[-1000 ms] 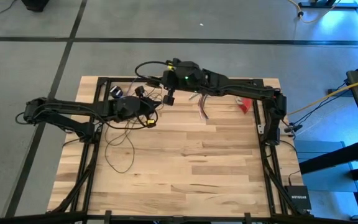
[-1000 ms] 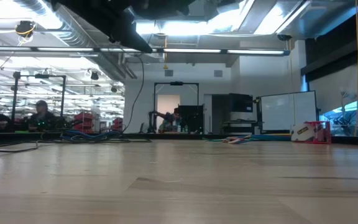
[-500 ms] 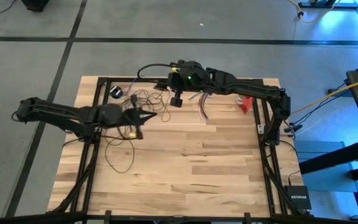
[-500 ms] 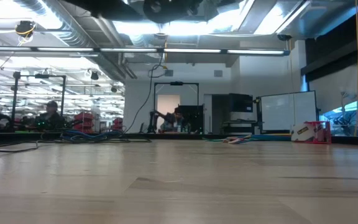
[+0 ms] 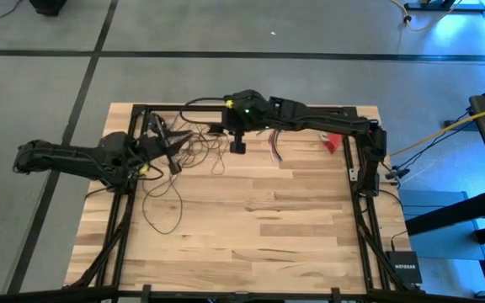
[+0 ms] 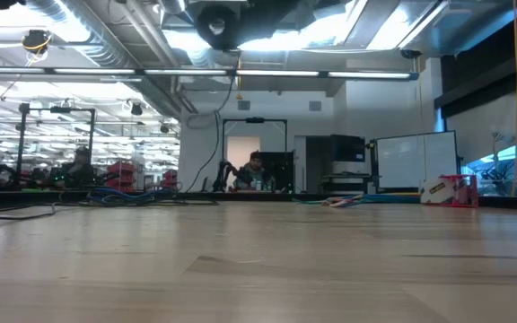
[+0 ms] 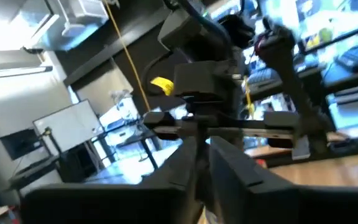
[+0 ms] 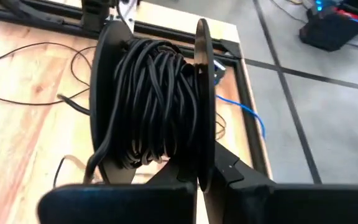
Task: Coiling cords
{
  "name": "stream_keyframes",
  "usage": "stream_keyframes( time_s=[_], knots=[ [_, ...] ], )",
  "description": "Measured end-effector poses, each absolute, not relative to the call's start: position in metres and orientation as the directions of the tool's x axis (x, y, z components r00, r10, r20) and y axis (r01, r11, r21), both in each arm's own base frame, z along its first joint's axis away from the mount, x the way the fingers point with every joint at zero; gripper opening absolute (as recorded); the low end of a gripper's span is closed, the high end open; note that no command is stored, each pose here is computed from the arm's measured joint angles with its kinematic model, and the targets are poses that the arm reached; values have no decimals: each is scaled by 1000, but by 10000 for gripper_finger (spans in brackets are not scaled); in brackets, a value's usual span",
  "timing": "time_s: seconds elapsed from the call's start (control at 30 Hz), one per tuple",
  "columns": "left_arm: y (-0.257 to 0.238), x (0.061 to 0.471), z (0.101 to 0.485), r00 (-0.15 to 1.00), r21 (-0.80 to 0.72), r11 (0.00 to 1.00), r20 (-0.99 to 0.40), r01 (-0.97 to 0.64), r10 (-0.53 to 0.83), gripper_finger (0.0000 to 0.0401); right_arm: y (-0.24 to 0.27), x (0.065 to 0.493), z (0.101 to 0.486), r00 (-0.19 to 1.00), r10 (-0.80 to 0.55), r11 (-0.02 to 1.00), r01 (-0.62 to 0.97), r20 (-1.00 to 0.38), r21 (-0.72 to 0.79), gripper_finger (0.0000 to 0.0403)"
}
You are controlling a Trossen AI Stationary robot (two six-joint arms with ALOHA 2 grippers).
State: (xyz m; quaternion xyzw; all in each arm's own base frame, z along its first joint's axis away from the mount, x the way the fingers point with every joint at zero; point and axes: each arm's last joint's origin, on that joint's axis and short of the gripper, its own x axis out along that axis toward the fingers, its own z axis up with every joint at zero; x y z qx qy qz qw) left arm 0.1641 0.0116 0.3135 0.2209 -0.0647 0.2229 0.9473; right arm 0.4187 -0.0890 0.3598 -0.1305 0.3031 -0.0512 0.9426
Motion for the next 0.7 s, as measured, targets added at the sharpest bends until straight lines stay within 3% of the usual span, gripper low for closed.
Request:
stream_keyframes(
  time_s=[0.17, 0.3, 0.43, 0.6, 0.7],
  knots=[
    [22, 168, 306, 882, 449, 764, 142, -463, 450, 125, -82, 428, 350, 812, -129, 964, -31, -569, -263, 5],
    [26, 165, 307, 891, 451, 773, 139, -446, 432, 166, -71, 427, 354, 822, -108, 962, -55, -559, -266, 5],
    [25, 164, 306, 950, 443, 840, 124, -312, 287, 173, -59, 428, 358, 837, -74, 960, -87, -542, -265, 5],
    [27, 165, 303, 963, 415, 869, 101, -270, 250, 161, -42, 430, 358, 842, -46, 950, -130, -538, -284, 5],
    [24, 165, 304, 987, 390, 908, 110, -152, 118, 153, -35, 433, 361, 859, -54, 943, -124, -509, -310, 5]
  ],
)
